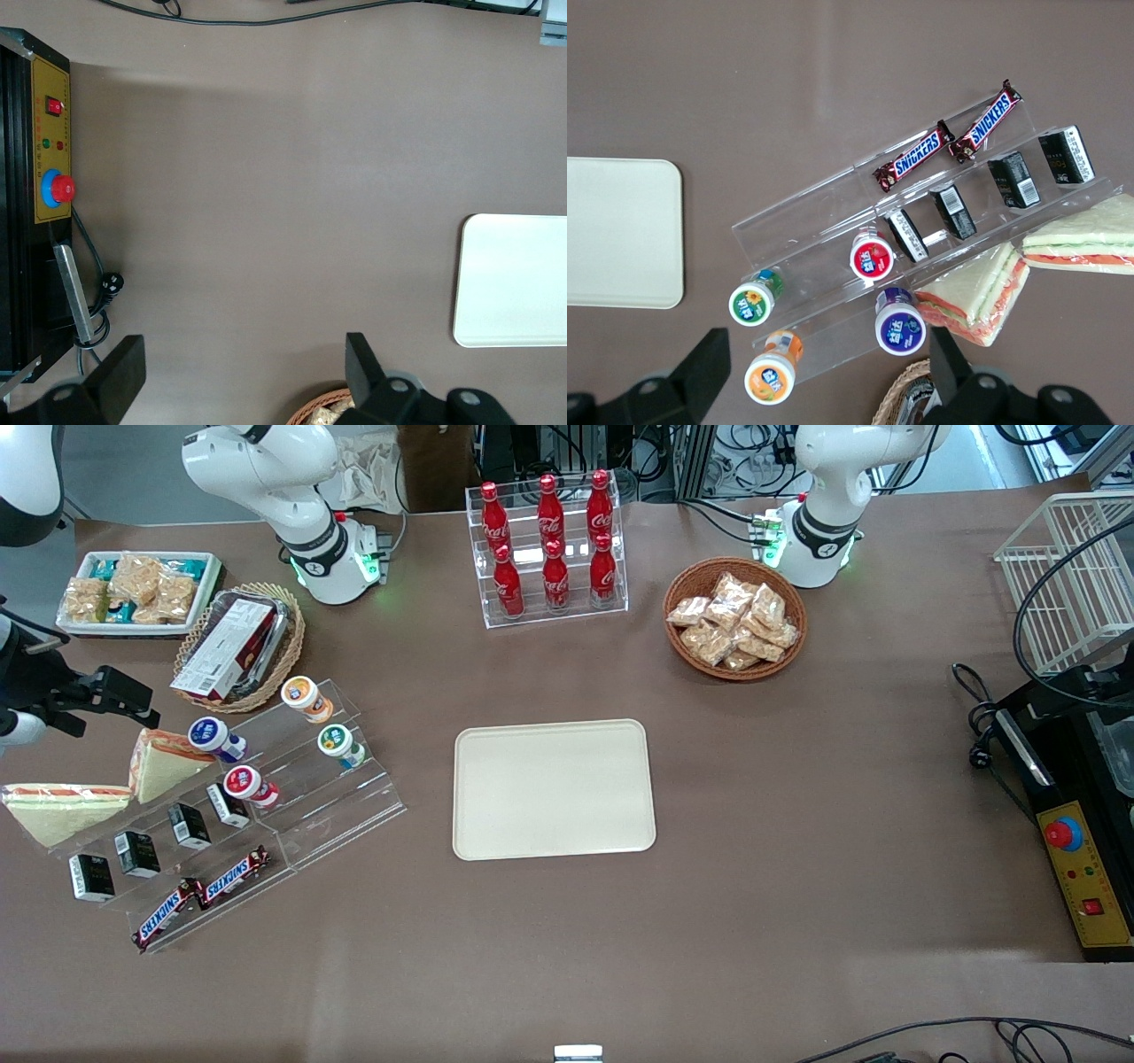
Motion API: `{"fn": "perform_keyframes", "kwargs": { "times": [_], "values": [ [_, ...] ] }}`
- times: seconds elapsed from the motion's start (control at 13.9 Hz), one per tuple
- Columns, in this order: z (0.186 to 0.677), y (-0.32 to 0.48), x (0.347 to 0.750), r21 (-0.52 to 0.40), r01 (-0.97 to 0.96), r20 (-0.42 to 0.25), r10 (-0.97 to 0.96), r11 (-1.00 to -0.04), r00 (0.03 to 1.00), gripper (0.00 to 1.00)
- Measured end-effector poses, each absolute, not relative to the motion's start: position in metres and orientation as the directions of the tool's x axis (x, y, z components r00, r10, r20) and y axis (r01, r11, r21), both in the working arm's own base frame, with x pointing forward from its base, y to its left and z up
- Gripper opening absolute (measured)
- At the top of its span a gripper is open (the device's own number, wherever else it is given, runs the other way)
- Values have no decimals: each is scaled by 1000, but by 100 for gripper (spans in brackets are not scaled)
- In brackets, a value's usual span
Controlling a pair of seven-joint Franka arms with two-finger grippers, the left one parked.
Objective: Place green gum on tray
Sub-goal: 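Move the right gripper toward the green gum tub on the acrylic rack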
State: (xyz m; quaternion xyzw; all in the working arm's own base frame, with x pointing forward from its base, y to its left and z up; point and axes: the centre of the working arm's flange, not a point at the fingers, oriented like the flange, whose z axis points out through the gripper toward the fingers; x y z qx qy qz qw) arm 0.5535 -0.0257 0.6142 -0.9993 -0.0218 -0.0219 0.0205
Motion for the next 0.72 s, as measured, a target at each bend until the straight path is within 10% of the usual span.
{"fn": "perform_keyframes", "kwargs": {
  "times": [0.72],
  "values": [
    [574, 40, 550, -45, 112, -25, 113, -993, 993, 100]
  ]
}}
